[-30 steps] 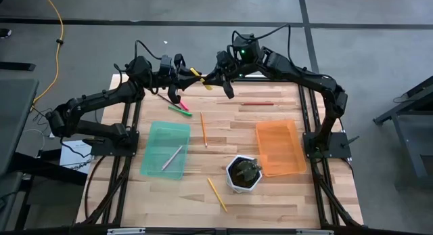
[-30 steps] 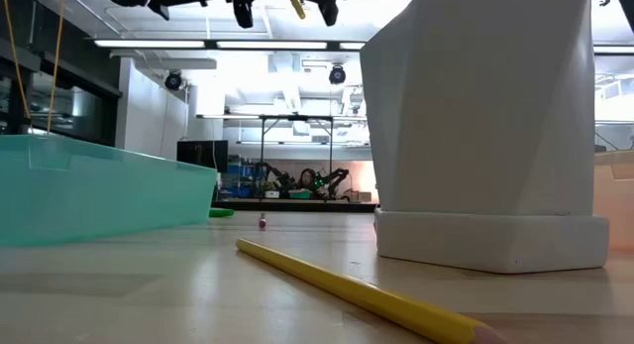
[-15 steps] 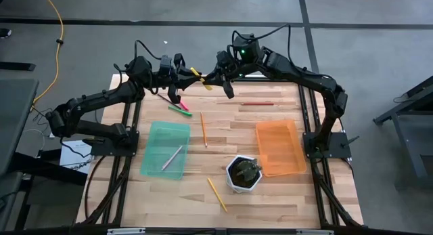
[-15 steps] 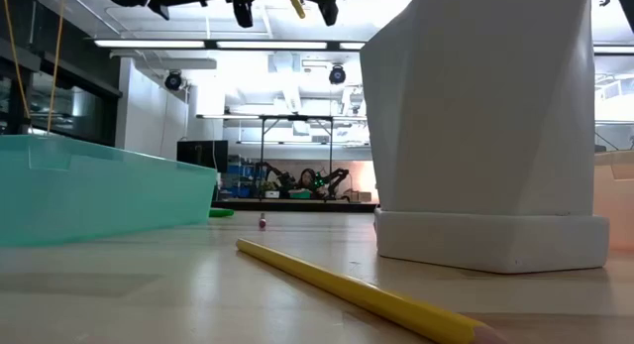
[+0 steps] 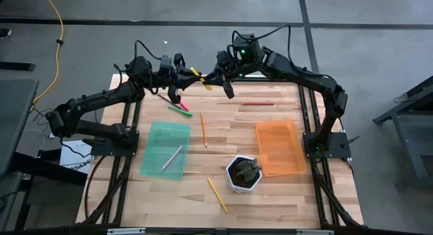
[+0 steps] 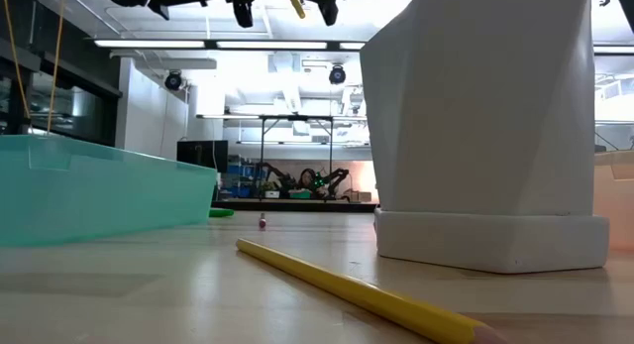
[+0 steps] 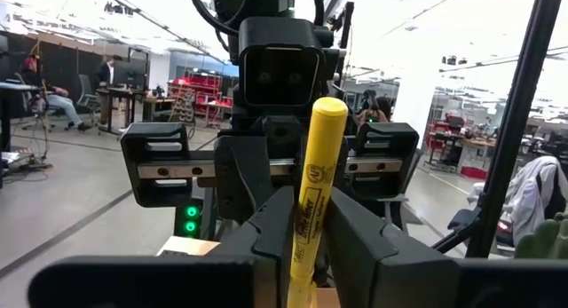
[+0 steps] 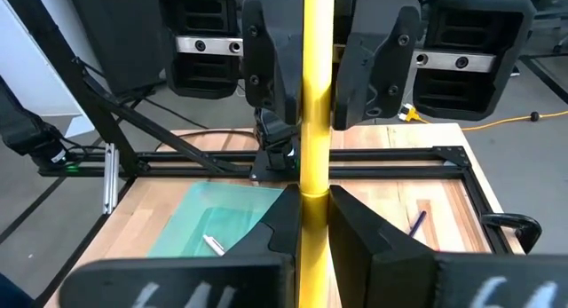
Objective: Sort pens & pencils
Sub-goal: Put the yellow pen into the green bin
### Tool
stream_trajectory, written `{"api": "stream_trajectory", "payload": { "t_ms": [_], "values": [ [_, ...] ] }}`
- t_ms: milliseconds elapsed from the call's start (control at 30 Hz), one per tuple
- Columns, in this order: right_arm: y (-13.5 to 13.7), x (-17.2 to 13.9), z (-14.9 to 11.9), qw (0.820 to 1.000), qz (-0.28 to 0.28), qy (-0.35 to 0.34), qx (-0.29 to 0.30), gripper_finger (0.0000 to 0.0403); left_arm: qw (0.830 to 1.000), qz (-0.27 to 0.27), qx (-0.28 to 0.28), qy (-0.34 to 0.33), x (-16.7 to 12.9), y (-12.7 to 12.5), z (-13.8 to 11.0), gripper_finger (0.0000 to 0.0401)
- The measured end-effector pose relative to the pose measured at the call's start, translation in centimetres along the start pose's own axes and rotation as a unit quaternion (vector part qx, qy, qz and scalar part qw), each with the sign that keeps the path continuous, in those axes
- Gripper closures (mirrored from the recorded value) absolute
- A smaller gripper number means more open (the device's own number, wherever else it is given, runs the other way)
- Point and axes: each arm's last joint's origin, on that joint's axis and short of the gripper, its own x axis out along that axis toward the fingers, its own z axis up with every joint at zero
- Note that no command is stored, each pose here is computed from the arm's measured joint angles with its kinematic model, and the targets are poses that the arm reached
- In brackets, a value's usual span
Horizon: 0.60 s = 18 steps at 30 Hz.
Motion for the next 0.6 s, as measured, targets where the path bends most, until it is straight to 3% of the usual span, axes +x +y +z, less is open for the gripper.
{"api": "stream_trajectory", "payload": {
  "t_ms": [267,600],
  "values": [
    [0.00,0.00,0.00,1.000,0.000,0.000,0.000,0.0382,1.000,0.000,0.000,0.000,0.00,0.00,0.00,0.0372],
    [0.00,-0.01,0.01,1.000,0.000,0.000,0.000,0.0382,1.000,0.000,0.000,0.000,0.00,0.00,0.00,0.0353]
  ]
}}
